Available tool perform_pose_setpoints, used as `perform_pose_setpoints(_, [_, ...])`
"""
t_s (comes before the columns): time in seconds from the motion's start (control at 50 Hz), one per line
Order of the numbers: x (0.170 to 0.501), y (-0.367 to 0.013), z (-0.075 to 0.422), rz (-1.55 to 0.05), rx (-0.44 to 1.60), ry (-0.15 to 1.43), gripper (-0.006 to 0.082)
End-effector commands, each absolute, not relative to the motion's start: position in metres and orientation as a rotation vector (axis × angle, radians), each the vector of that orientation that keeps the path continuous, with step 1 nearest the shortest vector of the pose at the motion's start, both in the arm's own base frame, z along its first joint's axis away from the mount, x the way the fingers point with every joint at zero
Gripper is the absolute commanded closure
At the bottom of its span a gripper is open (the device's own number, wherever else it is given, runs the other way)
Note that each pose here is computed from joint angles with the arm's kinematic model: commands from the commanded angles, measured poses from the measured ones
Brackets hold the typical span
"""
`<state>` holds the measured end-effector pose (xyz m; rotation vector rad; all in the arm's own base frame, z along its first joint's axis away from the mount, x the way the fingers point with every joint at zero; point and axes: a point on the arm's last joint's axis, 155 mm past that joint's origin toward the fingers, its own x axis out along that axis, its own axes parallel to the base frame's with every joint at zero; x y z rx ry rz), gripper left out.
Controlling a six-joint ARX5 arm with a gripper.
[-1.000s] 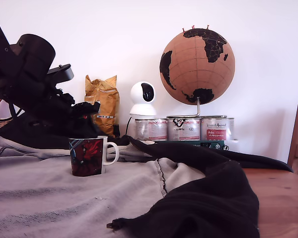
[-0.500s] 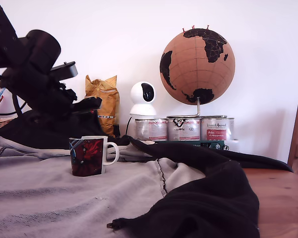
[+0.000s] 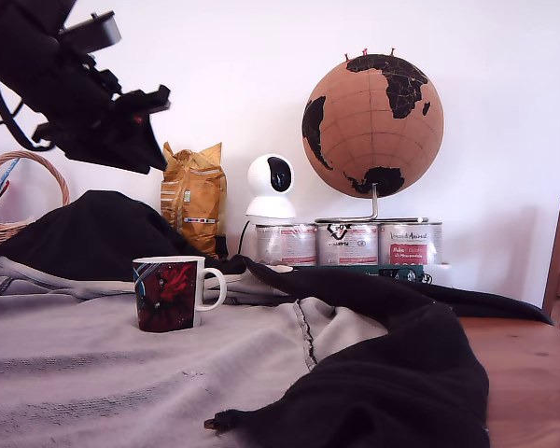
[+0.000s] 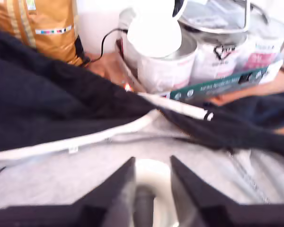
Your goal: Pick the grey coffee capsule and place it inside the red coffee cup
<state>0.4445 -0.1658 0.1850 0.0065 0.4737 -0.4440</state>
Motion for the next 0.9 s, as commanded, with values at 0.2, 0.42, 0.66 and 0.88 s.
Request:
perform_pose_setpoints(0.2, [0.423,-0.120,0.154,-0.358,-0.006,0.528,0.0781])
perform_pose_setpoints(0.42, [0.391,-0.085,0.146,-0.292,-0.024,0.502,0.0781])
perform_pose_setpoints(0.66, [0.357,-0.064,0.152,-0.242,-0.036,0.419,0.0781])
perform_pose_setpoints(0.88, [0.337,-0.055,0.174,-0.207,-0.040,0.329,0.0781])
